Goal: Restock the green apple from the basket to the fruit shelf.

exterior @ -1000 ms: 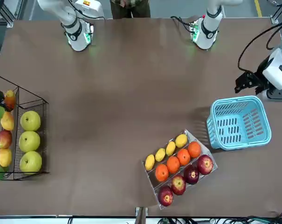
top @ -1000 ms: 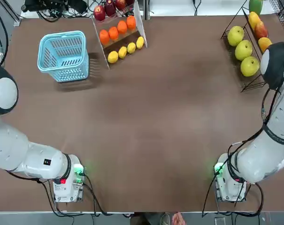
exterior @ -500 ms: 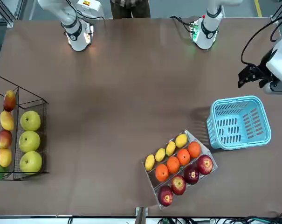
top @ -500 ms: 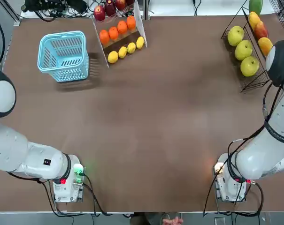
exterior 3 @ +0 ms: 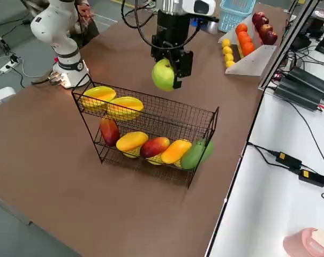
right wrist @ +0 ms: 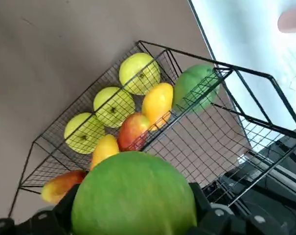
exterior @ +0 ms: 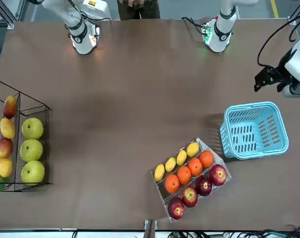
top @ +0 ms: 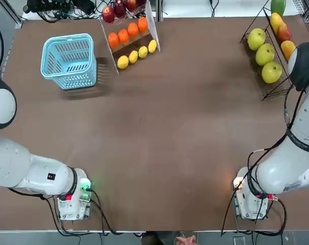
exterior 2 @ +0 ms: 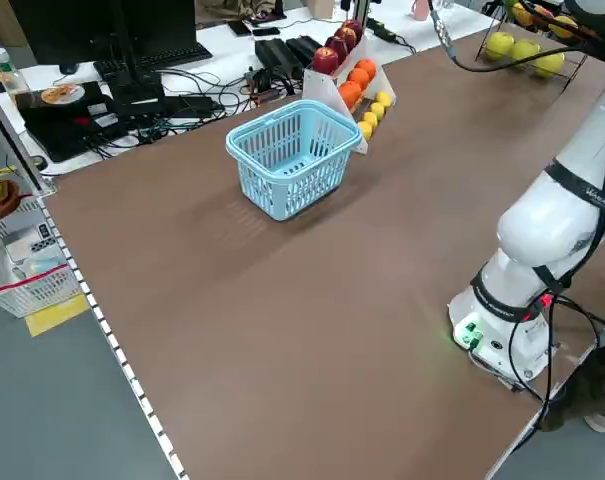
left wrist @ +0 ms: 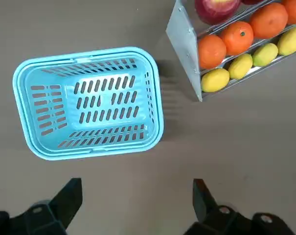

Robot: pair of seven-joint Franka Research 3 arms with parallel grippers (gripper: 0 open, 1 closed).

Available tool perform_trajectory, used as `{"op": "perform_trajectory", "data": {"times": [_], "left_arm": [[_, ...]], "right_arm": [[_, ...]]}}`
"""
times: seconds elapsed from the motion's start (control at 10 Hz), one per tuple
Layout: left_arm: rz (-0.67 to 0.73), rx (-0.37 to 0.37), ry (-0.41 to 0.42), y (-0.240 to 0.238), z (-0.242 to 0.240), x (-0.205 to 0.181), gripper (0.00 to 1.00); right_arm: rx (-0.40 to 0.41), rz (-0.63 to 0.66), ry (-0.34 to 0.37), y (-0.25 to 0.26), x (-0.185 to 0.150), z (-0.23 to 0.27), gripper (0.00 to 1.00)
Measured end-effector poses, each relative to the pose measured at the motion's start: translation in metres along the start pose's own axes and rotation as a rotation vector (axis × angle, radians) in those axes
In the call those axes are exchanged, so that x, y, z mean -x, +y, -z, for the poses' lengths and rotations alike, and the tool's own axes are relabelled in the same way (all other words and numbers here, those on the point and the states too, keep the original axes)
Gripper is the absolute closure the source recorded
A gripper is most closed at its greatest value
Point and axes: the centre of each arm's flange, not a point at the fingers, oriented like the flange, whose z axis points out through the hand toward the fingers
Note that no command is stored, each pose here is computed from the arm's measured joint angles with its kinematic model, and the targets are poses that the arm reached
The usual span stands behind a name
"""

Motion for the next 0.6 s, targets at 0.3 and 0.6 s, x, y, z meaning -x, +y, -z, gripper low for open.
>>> {"op": "perform_trajectory", "data": {"times": [0.3,0.6], "left_arm": [[0.001,0.000,0.000,0.000,0.000,0.000,0.00],[0.008,0.000,0.000,-0.004,0.000,0.000,0.00]], "right_arm": [[0.000,0.013,0.002,0.016,0.018,-0.033,0.09],[0.001,0.024,-0.003,0.022,0.011,-0.050,0.09]]}}
